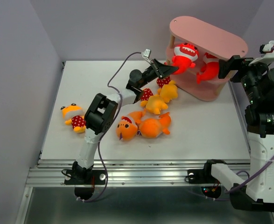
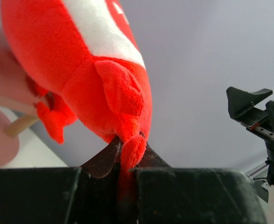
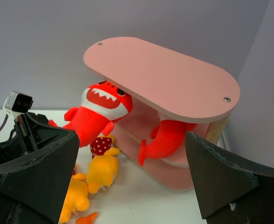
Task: Place and organize the stuffed toys onto the shelf
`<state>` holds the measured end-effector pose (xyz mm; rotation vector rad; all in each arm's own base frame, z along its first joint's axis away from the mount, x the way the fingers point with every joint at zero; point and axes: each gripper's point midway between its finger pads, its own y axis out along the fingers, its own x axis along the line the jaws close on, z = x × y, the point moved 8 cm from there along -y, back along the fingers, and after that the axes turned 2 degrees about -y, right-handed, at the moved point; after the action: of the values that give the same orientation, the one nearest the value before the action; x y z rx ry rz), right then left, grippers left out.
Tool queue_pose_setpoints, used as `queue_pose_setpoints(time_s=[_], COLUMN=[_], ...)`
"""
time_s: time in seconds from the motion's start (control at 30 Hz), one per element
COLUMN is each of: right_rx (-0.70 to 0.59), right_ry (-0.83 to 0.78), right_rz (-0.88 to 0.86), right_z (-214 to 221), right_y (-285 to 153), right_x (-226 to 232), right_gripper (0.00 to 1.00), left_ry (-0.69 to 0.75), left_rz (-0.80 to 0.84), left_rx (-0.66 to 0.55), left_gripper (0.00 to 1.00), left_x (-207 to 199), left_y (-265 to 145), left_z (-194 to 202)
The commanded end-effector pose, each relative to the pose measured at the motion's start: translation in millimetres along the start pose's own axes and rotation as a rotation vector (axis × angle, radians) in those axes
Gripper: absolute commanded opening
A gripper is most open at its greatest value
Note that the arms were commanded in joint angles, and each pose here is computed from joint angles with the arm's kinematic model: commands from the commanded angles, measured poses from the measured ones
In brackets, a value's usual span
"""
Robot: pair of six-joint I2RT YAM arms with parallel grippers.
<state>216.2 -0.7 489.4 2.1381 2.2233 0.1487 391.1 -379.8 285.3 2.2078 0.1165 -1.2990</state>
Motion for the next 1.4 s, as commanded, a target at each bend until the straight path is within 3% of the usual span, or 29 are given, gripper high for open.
queue_pose_setpoints(time_s=[0.0,0.33,0.93,1.37], right_rx=[-0.030,-0.025,-0.019,-0.026], right_ry=[0.012,0.031,0.074,0.097], right_rz=[0.018,0.014,-0.018,-0.031], right_z=[-3.6,0.4,7.9,11.8], right_y=[-4.7,-8.7,-15.1,-18.9], right_x=[-3.2,-4.9,-7.0,-7.0], right_gripper=[1.00,1.00,1.00,1.00], left_ry=[0.193,0.147,0.034,-0.035], left_rz=[0.299,0.197,0.011,-0.119], left_rx=[-0.075,-0.108,-0.135,-0.182], left_gripper=[0.00,0.00,0.00,0.00], left_x=[-59.9,-32.3,36.4,57.3], left_y=[21.9,60.4,67.5,76.7], left_z=[-27.5,-48.6,-50.5,-52.2])
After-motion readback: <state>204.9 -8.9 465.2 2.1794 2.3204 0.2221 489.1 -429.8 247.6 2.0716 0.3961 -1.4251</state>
